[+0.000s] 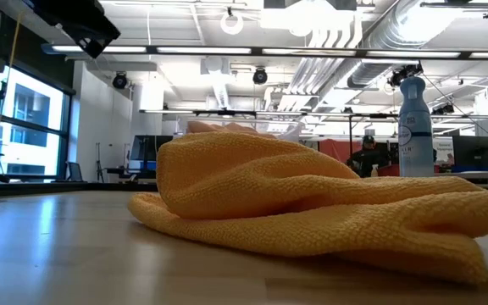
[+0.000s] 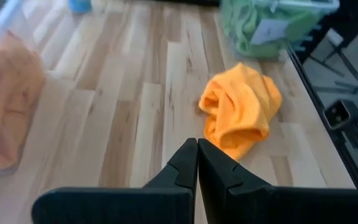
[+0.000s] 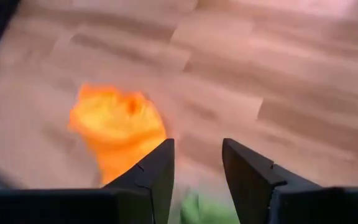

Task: Sort microfiber towel by color & place in baskets
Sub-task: Put the orange microfiber towel into the top transparent bin

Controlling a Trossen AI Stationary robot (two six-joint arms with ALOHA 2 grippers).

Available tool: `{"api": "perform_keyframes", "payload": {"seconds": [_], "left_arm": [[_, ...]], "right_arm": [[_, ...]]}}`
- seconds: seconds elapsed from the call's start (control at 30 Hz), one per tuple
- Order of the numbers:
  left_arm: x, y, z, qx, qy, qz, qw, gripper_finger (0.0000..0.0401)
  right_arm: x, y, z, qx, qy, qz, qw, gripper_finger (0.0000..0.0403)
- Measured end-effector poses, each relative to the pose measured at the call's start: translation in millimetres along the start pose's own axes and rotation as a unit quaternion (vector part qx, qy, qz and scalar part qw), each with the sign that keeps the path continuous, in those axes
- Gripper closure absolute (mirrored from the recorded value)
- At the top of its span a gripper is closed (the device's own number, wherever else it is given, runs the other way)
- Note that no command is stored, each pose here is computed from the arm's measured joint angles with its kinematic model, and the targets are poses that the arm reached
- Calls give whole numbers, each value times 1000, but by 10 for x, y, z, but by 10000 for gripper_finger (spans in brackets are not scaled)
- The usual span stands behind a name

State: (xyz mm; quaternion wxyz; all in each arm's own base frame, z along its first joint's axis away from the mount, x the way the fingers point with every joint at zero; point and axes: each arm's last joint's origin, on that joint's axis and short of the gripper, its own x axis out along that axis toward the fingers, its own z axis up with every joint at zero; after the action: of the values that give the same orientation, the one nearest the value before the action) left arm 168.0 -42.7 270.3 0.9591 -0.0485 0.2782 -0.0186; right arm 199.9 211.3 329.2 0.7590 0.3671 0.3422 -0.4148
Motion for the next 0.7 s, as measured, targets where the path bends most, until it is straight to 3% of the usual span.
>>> {"api": "perform_keyframes", "payload": {"seconds": [0.13,0.3,0.4,0.53,0.7], "left_arm": [[-1,-4,38,2,-21,5,1000,401],[-2,-6,52,4,-28,5,1000,401],[0,-7,59,2,-32,6,999,401],[74,-3,57,-14,-28,35,999,401],[276,-25,68,-38,-26,64,997,401]], "right_arm": [[315,83,147,-21,-21,-25,999,300],[667,196,274,-105,-44,-18,993,391],[823,258,360,-163,-30,-14,986,387],[910,348,507,-234,-34,47,971,400],[996,111,783,-265,-45,89,959,401]]}}
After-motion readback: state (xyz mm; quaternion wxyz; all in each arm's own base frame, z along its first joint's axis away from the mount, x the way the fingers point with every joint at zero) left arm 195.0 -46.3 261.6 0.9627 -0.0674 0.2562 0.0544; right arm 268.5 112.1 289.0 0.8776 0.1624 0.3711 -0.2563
